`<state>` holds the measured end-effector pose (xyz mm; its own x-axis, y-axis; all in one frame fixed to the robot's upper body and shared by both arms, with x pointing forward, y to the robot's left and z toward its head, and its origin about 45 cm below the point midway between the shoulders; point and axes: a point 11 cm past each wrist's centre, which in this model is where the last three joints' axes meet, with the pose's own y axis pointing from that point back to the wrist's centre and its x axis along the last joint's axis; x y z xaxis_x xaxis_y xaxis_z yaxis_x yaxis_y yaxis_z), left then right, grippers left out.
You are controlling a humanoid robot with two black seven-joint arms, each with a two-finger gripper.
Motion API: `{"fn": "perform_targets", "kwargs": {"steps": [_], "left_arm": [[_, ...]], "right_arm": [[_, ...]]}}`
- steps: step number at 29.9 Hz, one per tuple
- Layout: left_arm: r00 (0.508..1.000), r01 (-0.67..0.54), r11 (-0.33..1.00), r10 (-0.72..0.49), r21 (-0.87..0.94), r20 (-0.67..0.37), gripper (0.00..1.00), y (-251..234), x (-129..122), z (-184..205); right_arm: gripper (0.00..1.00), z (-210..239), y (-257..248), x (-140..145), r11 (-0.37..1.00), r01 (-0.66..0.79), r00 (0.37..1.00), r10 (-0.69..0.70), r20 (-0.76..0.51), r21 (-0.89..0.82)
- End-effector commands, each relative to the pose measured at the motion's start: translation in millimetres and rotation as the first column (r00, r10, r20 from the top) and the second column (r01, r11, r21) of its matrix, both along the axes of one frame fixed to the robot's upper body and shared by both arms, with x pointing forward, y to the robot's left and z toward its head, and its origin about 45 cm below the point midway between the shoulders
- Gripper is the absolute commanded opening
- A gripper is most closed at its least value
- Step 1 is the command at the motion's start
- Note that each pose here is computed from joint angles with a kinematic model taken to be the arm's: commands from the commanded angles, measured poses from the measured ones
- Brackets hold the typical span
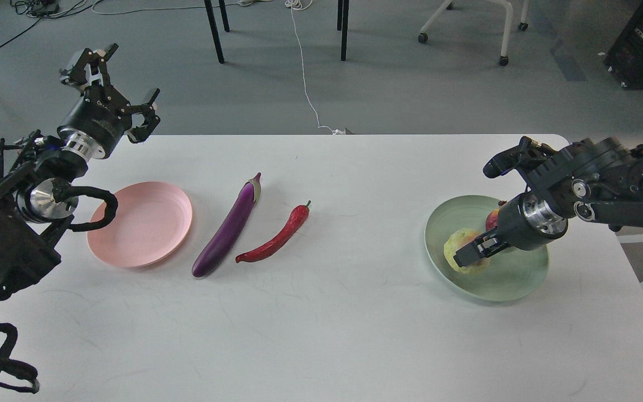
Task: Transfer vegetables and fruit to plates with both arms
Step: 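Place the peach on the green plate and withdraw the right gripper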
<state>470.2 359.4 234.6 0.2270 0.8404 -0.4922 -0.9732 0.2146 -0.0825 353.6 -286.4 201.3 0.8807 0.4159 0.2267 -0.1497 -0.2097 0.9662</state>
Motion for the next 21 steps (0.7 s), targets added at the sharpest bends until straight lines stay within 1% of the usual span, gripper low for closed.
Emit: {"fn": "perform_targets", "kwargs": {"steps": [1,2,3,4,5,6,13,15,18,20,21], "left_arm": [[1.0,0.003,1.0,-0.003,-0.001,0.0,0.98,-1.3,0.8,0.9],[1.0,0.004,1.0,-0.004,-0.002,-0.001,0.98,-1.9,0.5,0.0],[1.0,0.004,1.0,-0.004,-0.002,-0.001,0.98,-1.9,0.5,-0.1],[1.0,0.005,1.0,-0.005,-0.003,-0.001,0.98,-2.3,0.6,0.2],[1.0,0.006,1.0,-0.006,0.0,-0.001,0.98,-2.4,0.8,0.2],[1.0,0.006,1.0,-0.006,-0.001,0.0,0.98,-2.8,0.8,0.5],[1.0,0.008,1.0,-0.008,0.007,0.005,0.98,-1.7,0.9,2.7],[1.0,0.007,1.0,-0.007,0.017,0.004,0.98,0.8,0.5,3.2],[1.0,0.009,1.0,-0.009,0.021,0.006,0.98,0.9,1.1,4.7],[1.0,0.014,1.0,-0.014,0.023,0.017,0.98,-1.1,4.2,10.8],[1.0,0.02,1.0,-0.021,0.022,0.023,0.98,-4.2,6.2,14.0]], "right_arm": [[0.63,-10.7,-10.1,-6.6,1.0,0.02,1.0,-0.02,-0.008,-0.007],[0.66,-10.6,-9.4,-6.2,1.0,0.021,1.0,-0.021,-0.005,-0.002],[0.72,-9.1,-8.0,-4.9,1.0,0.022,1.0,-0.022,0.0,0.005],[0.82,-8.1,-7.1,-3.3,1.0,0.028,1.0,-0.028,0.008,0.012],[0.94,-6.7,-6.4,-1.8,0.999,0.033,0.999,-0.034,0.014,0.021],[0.98,-4.7,-6.7,-0.4,0.999,0.037,0.999,-0.038,0.02,0.025],[0.99,14.1,-32.8,4.6,0.991,0.121,0.991,-0.124,0.056,0.057],[0.99,28.1,-34.0,12.5,0.982,0.151,0.982,-0.162,0.096,0.117],[0.99,61.1,-40.4,32.8,0.952,0.2,0.951,-0.246,0.189,0.232],[0.99,95.7,-47.1,59.4,0.919,0.224,0.902,-0.322,0.289,0.325],[0.99,107.1,-50.9,70.7,0.901,0.238,0.877,-0.359,0.319,0.362]]}}
